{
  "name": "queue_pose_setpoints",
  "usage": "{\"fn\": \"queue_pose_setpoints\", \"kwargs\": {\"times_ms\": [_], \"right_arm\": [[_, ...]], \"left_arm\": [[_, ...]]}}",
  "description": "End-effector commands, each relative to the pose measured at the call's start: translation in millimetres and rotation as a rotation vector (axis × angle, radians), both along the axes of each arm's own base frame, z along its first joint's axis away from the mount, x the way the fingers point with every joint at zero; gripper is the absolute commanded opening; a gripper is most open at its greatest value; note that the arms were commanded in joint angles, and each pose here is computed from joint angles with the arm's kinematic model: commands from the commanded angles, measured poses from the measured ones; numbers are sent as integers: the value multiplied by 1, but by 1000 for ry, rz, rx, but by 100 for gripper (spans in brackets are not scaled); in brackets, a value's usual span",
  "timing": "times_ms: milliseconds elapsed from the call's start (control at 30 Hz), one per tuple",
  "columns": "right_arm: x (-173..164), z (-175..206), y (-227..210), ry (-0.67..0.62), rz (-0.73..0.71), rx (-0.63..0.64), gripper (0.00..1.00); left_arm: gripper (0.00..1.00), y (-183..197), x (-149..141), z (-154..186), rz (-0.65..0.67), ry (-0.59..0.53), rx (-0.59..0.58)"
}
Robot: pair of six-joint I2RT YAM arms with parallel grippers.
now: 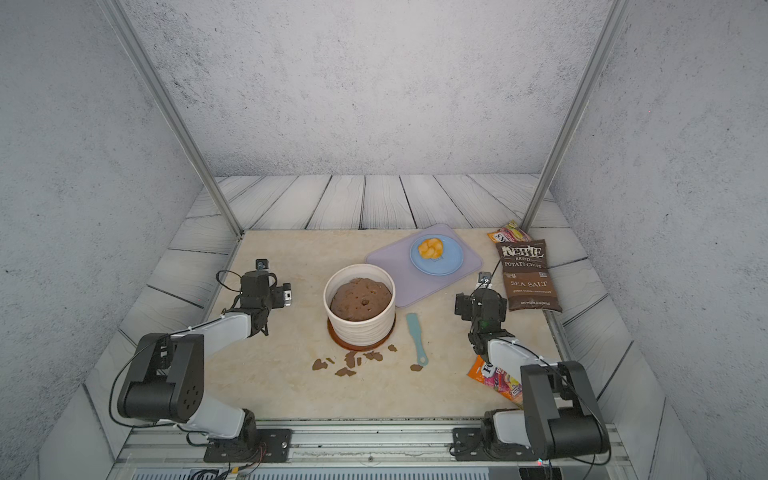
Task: Scrub the dried mud off the ceramic pot
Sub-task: Reset both arms
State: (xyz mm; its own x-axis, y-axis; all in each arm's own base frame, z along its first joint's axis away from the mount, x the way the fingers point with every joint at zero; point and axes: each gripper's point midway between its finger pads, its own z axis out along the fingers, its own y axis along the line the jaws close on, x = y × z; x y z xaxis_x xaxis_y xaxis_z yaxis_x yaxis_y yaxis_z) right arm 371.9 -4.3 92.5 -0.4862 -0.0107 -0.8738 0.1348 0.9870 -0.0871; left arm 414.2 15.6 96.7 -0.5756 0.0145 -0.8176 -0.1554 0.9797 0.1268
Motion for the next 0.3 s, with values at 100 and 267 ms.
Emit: {"fn": "queue_pose_setpoints", "kwargs": {"times_ms": [100,267], "right_arm": [[21,14,0,-142,64,-11,99],[25,9,0,-137,65,-8,99]], "left_arm": [[98,1,6,9,-28,-55,22],[98,3,8,7,-41,-61,-5]]}}
